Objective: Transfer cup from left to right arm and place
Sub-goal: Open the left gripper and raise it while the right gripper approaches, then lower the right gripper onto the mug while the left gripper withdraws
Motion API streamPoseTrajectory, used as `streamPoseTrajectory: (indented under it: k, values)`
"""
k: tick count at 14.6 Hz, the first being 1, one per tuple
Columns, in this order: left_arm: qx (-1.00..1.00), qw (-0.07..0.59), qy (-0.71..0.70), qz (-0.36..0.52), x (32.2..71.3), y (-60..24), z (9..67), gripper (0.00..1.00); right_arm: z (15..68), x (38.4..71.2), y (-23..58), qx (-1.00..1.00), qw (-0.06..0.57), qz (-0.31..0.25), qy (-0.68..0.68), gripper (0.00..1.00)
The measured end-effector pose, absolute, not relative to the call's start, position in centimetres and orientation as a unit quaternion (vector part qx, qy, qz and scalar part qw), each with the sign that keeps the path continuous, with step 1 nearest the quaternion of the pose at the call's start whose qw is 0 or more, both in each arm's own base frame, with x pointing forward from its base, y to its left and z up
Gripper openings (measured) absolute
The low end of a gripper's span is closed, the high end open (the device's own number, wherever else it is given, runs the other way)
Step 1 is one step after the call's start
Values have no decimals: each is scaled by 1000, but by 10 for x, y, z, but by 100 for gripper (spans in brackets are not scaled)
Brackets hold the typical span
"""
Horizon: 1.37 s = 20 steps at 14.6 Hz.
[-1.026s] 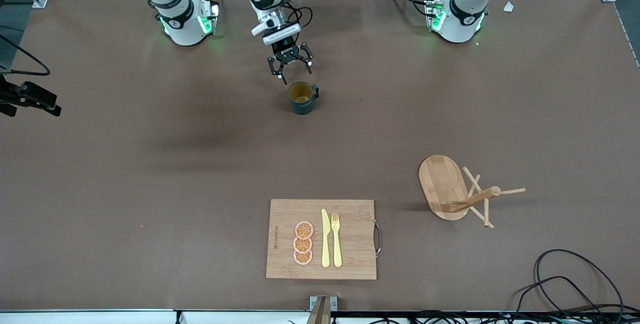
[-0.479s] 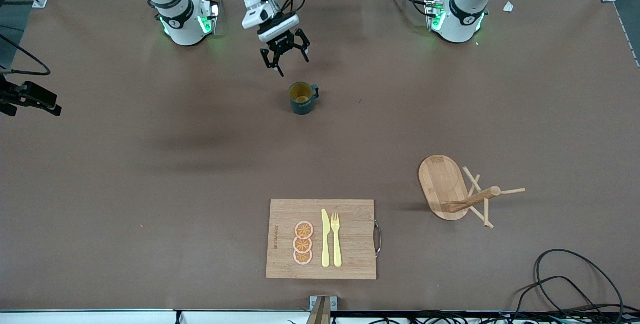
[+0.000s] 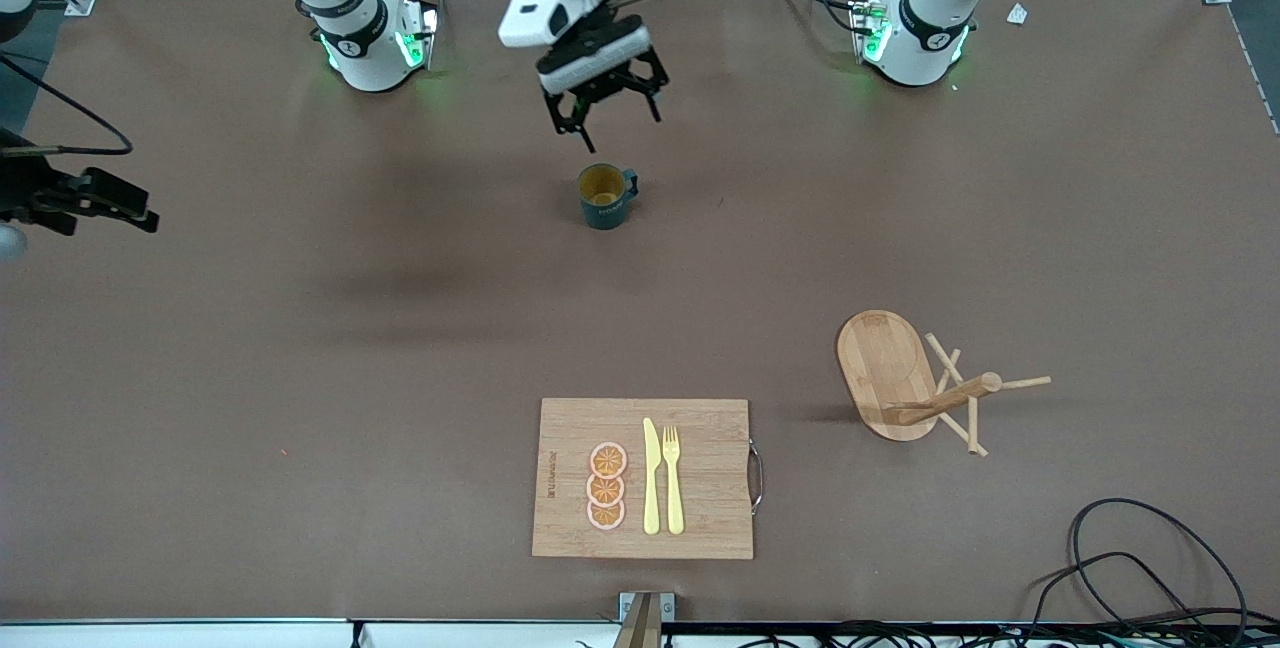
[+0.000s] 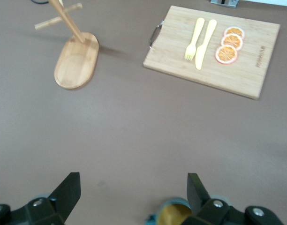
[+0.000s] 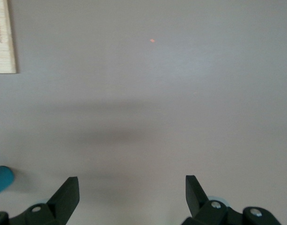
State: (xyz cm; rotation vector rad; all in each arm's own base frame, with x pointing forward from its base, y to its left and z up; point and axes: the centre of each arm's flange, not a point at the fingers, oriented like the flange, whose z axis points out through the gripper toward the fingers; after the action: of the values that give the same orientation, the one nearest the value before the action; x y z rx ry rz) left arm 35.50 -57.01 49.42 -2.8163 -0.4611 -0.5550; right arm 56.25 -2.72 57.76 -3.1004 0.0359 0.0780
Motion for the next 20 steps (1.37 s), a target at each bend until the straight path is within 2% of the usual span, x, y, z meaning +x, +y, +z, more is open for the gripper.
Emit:
streamPoseTrajectory:
  k: [3,10,15,20]
  values:
    - [-975,114,-127,-141,417,-513,522,100,552,551,52,-999,16,28,36,100]
    - [-993,82,-46,-74,520,-369,581,100,471,470,225,-993,9,7,118,100]
    - [-997,56,25,-47,566,-264,606,100,408,414,317,-991,5,-18,131,100]
    - [-995,43,83,-38,583,-148,630,100,347,391,371,-995,10,-24,91,100]
